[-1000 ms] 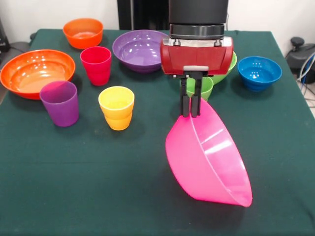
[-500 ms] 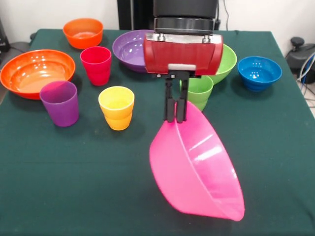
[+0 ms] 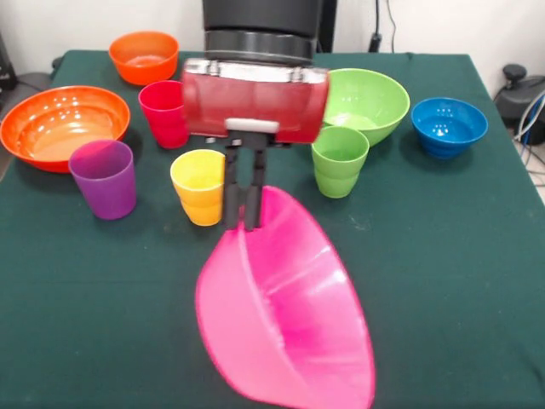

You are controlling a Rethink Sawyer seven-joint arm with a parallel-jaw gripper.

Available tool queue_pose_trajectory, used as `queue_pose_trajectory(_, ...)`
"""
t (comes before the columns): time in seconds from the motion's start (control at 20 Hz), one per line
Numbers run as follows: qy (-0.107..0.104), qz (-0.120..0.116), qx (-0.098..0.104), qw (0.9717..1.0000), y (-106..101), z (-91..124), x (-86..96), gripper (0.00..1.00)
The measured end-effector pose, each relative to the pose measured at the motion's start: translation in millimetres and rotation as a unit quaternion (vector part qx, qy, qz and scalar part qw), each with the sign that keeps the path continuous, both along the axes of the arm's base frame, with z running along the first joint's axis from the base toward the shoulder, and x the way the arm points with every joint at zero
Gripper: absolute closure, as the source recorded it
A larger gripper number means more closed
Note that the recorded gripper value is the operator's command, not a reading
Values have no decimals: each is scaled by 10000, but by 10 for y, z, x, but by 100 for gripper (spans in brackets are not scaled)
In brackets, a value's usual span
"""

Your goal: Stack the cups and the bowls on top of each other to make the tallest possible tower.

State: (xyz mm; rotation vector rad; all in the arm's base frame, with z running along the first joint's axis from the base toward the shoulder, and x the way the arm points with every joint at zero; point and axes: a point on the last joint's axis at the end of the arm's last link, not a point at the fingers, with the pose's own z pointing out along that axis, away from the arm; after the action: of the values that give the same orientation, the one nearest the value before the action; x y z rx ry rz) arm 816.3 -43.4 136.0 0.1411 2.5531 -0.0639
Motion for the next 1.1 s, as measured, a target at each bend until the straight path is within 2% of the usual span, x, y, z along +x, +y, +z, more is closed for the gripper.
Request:
queue_pose_trajectory(0.05,-7,9,-37,10000,-33,-8,3,100)
queue_pose_trajectory(0.1,-21,73,-159,9998,-86,-33,7,100)
queue_pose_trajectory(0.4,8,325,-462,9984,-117,-165,-38,100)
queue_pose_trajectory(0.65,-23,594,-782,9952,-159,-252,-95,100)
queue_pose_trajectory(0.8,-96,745,-987,9923,-217,-251,-112,100)
queue_pose_trajectory(1.1,-214,826,-1131,9899,-384,-205,-101,100)
